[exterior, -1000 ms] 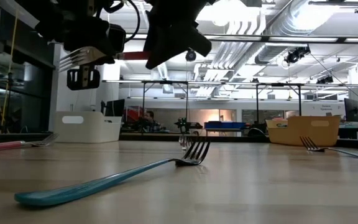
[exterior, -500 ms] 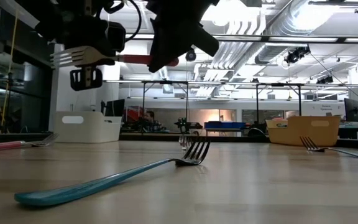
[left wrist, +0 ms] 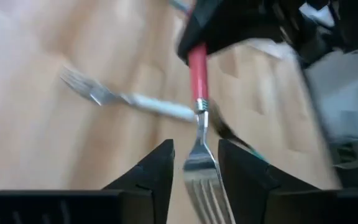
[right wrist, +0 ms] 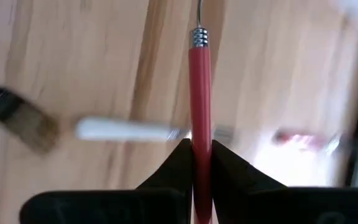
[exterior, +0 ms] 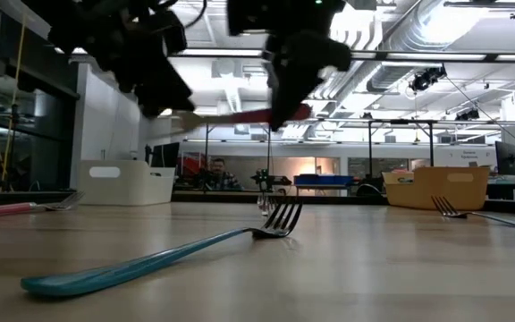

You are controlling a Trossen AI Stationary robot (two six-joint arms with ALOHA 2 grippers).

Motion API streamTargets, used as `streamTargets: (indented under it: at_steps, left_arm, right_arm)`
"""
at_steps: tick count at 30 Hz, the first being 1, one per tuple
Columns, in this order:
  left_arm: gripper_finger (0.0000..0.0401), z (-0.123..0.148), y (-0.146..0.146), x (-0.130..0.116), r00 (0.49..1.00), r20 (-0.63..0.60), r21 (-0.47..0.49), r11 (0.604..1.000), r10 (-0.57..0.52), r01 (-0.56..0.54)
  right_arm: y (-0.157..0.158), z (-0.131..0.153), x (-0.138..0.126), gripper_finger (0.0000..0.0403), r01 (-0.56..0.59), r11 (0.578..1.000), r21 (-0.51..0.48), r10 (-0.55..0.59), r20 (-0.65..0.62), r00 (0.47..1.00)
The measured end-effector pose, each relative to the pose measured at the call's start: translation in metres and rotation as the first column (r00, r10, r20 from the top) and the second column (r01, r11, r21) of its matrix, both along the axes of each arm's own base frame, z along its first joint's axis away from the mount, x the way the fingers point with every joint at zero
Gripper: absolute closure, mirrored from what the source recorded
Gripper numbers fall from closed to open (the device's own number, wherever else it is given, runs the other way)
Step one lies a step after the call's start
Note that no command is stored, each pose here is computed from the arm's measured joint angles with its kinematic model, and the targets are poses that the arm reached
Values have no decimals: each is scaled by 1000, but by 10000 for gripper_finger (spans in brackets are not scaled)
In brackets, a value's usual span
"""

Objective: Sort silverware by color (type)
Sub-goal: Put the bottom left light red fork into the transparent bin

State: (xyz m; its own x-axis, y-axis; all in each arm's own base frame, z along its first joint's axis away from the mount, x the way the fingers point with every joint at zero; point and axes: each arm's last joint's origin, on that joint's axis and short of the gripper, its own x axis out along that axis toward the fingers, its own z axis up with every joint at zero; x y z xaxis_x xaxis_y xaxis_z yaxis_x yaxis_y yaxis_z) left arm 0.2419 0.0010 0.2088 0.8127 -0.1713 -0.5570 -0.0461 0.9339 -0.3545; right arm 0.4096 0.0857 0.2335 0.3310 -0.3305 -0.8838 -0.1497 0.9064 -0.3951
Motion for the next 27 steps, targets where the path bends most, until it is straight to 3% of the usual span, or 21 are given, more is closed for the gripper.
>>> streamTargets:
  at_steps: [3, 6, 10, 14, 18, 24, 27]
  left_arm:
    - [274, 6, -3, 4, 996, 88, 146, 989, -7, -6]
    - [273, 13, -8, 8, 984, 176, 245, 969, -41, -4]
    - [272, 19, -16, 10, 968, 238, 323, 947, -81, 0]
    - [272, 21, -23, 10, 962, 255, 382, 924, -96, -9]
    - [272, 22, -27, 10, 957, 271, 397, 918, -105, -12]
    - [272, 22, -32, 12, 953, 284, 399, 917, -105, -18]
    - [272, 19, -34, 15, 951, 290, 398, 917, -110, -15]
  right_arm:
    - [4, 2, -15, 377, 181, 980, 86, -175, -66, 982]
    - [15, 8, -35, 377, 357, 925, 127, -338, -151, 929]
    - [37, 29, -64, 377, 553, 815, 171, -524, -190, 830]
    - [63, 49, -96, 377, 710, 672, 210, -679, -209, 704]
    - [90, 58, -123, 377, 804, 555, 216, -777, -213, 593]
    - [125, 54, -154, 377, 847, 479, 231, -830, -195, 522]
    - [133, 41, -181, 377, 903, 390, 179, -883, -206, 422]
